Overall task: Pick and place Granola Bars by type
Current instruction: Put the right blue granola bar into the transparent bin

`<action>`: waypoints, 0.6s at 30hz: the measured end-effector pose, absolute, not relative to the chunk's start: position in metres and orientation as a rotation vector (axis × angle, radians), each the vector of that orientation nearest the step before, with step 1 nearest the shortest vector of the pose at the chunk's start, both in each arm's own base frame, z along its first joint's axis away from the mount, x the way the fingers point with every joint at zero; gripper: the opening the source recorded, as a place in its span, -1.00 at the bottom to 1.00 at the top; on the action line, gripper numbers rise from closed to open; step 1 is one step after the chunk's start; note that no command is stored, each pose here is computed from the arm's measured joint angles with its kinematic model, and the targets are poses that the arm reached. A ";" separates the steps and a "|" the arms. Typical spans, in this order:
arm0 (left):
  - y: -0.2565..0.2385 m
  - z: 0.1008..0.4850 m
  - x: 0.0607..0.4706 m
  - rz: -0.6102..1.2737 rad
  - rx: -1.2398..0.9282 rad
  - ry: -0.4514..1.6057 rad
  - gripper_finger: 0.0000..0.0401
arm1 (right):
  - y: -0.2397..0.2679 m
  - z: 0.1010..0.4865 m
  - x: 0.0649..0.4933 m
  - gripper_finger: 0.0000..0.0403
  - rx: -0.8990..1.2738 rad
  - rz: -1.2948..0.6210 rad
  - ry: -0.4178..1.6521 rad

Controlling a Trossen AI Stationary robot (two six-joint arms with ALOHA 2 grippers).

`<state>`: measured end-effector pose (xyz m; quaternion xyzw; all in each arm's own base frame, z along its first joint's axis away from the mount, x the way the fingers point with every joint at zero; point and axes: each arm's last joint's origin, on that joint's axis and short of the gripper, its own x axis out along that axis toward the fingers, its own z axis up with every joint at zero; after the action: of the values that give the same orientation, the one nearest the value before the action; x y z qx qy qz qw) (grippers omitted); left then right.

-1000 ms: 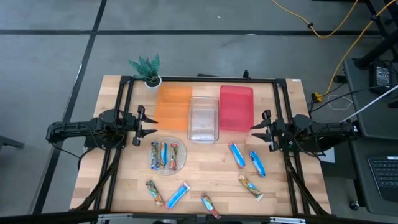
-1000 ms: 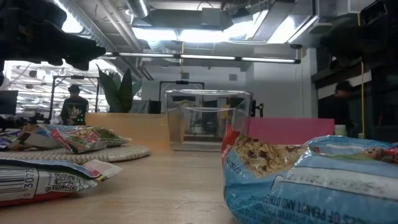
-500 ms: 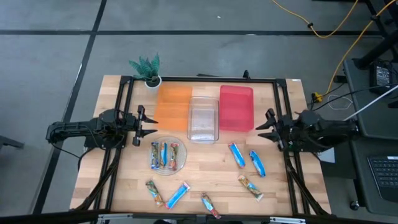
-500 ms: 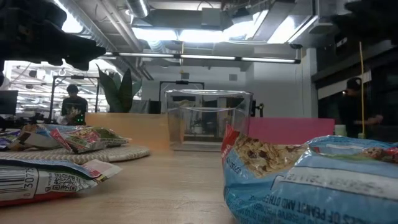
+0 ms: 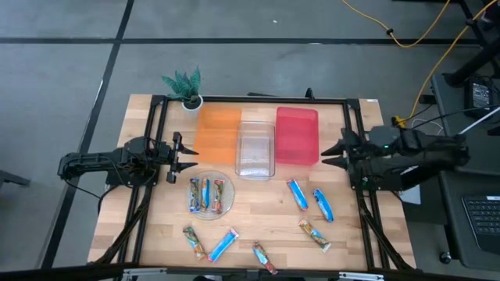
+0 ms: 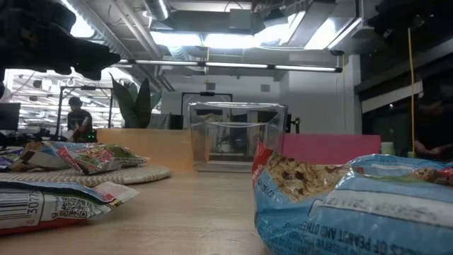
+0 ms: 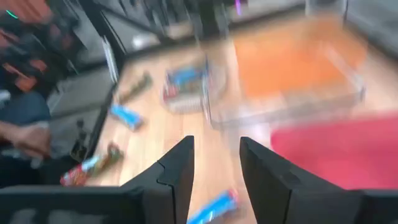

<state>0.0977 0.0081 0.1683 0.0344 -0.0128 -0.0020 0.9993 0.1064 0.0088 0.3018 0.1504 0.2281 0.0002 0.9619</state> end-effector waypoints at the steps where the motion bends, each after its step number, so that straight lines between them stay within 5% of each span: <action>1: 0.008 0.168 0.098 -0.004 0.069 -0.026 -0.18 | 0.010 0.303 0.111 -0.35 0.330 -0.014 0.519; 8: 0.008 0.168 0.098 -0.004 0.069 -0.026 -0.20 | 0.022 0.307 0.140 -0.35 0.482 -0.108 0.850; 18: 0.008 0.168 0.098 -0.004 0.069 -0.026 -0.20 | 0.051 0.279 0.157 -0.35 0.610 -0.387 1.058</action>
<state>0.0977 0.0081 0.1683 0.0345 -0.0129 -0.0022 0.9993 0.1571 0.0514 0.2791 0.2844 0.4934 -0.1803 0.8020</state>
